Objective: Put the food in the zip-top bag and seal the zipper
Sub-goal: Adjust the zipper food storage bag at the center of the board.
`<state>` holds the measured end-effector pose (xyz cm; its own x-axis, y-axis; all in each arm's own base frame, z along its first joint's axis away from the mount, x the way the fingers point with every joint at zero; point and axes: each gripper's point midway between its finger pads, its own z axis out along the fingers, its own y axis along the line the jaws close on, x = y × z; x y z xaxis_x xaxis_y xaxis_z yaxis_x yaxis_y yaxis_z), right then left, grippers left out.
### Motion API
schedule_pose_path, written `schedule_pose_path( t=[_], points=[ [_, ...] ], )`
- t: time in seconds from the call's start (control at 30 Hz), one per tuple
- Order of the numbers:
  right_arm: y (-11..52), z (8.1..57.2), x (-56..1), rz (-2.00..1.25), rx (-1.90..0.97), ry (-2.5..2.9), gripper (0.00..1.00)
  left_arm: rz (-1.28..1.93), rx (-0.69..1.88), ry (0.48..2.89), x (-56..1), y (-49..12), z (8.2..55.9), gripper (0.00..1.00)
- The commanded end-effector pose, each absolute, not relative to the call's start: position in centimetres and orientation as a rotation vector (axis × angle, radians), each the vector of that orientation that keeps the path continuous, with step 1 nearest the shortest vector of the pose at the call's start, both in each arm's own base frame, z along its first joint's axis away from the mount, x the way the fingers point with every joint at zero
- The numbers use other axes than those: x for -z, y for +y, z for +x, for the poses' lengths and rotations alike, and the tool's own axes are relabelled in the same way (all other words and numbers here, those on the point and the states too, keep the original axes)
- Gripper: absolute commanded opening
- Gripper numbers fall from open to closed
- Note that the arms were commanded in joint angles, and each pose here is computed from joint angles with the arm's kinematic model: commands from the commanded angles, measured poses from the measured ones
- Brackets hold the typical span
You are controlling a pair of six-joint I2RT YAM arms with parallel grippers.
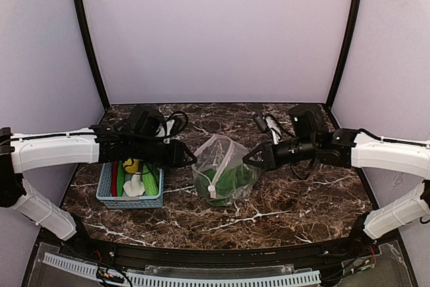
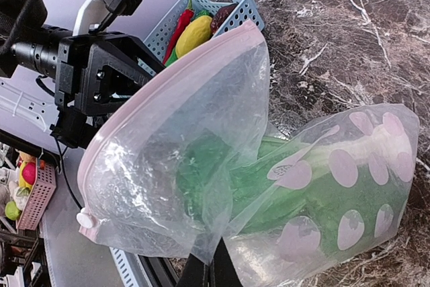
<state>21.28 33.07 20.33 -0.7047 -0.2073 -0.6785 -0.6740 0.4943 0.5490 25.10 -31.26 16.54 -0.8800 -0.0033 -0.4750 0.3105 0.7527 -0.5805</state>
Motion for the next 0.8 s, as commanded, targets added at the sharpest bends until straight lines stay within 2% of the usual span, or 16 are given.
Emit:
schedule_pose_path(
  t=[0.0,0.07,0.1,0.2,0.33,0.47,0.53,0.63,0.77],
  points=[
    [32.9,21.2,-21.4,-0.709,-1.146,2.156,0.00,0.238,1.007,2.435,-17.6,-32.0,25.6,0.35],
    [32.7,21.3,-21.6,-0.705,-1.141,2.153,0.00,0.250,1.037,2.421,-18.0,-32.4,25.5,0.26],
    [32.7,21.3,-21.7,-0.702,-1.139,2.151,0.00,0.258,1.054,2.416,-18.3,-32.6,25.4,0.18],
    [32.4,21.4,-21.9,-0.688,-1.126,2.155,0.01,0.278,1.098,2.388,-19.3,-33.0,25.2,0.02],
    [32.1,21.0,-23.1,-0.688,-1.122,2.146,0.14,0.322,1.171,2.286,-22.4,-33.5,25.1,0.01],
    [31.2,20.7,-25.8,-0.658,-1.115,2.103,0.37,0.372,1.243,2.168,-25.8,-34.0,24.8,0.01],
    [30.8,20.7,-26.9,-0.639,-1.110,2.100,0.44,0.387,1.269,2.145,-26.8,-34.2,24.7,0.01],
    [30.4,20.5,-28.5,-0.607,-1.114,2.103,0.49,0.412,1.319,2.091,-28.4,-34.9,24.6,0.01],
    [30.2,19.9,-30.7,-0.573,-1.135,2.087,0.49,0.426,1.369,2.040,-29.9,-35.2,24.4,0.01]
  ],
)
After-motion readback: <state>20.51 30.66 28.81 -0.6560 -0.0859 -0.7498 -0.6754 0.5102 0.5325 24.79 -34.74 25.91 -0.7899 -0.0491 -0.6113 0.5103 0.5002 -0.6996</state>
